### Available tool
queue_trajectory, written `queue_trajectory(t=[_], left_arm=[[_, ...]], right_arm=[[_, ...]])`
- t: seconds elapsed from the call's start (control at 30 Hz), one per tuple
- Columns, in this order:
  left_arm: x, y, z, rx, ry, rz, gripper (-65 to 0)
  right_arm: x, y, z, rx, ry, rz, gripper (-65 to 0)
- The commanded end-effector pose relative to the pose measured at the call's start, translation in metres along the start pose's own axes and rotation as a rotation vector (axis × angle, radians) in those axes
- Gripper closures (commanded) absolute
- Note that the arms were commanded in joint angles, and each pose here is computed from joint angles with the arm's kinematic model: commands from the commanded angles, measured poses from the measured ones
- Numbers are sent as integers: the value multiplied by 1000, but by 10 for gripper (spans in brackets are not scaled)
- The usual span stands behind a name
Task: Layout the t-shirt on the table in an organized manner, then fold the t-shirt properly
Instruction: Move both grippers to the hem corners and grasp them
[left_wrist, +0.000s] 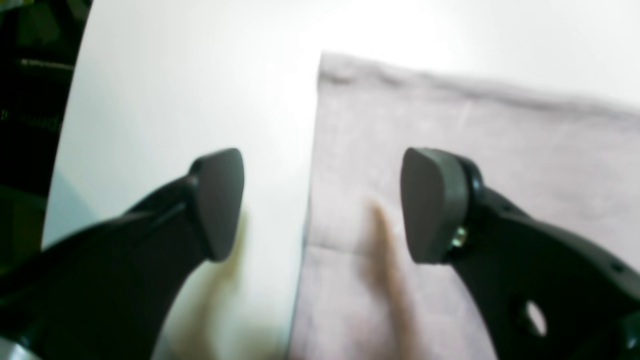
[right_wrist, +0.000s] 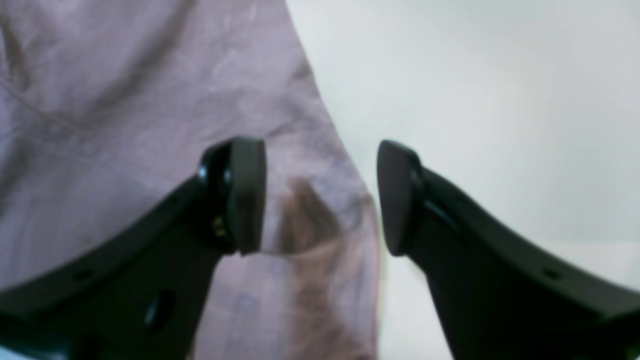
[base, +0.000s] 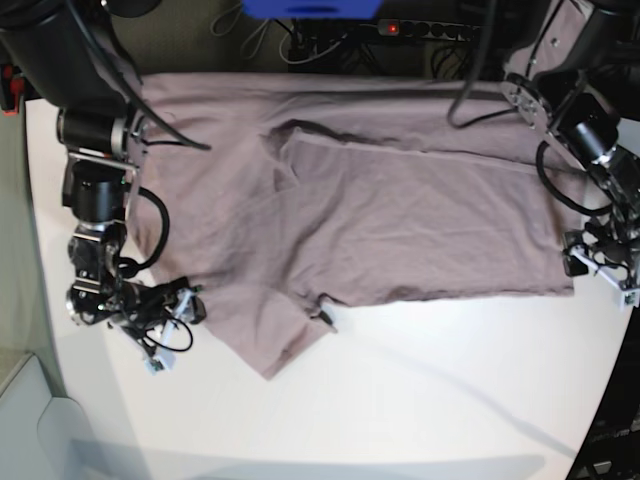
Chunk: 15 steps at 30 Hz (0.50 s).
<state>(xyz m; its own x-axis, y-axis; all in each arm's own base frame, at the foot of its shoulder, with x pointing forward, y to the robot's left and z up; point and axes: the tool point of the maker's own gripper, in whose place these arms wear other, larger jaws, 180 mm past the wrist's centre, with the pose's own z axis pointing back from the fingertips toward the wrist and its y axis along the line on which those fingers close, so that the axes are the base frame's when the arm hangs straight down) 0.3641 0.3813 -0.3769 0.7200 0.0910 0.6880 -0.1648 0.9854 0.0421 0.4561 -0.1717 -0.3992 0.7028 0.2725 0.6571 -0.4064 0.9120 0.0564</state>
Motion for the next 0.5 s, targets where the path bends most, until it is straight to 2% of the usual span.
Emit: queue_trajectory(t=[0.0,0.13,0.33,0.4,0.47], left_arm=[[26,8,5,11,-74,6,-476],[25,16,4,12,-78,11,-476],[17,6,-9,-32,-92,39,-476],[14,2,-13,-45,-93,49,-476],[14,-2,-16,-59,-102,58,-476]], right_arm=[[35,-10,8,-15,-97,-2,-356],[23,-15,2,-4,-112,-37,-356],[6,-17,-4,11,-124,-81,-348],[0,-14,-7,20,-118,-95,-321],[-9,-11,-11,32,-99,-114,-250]])
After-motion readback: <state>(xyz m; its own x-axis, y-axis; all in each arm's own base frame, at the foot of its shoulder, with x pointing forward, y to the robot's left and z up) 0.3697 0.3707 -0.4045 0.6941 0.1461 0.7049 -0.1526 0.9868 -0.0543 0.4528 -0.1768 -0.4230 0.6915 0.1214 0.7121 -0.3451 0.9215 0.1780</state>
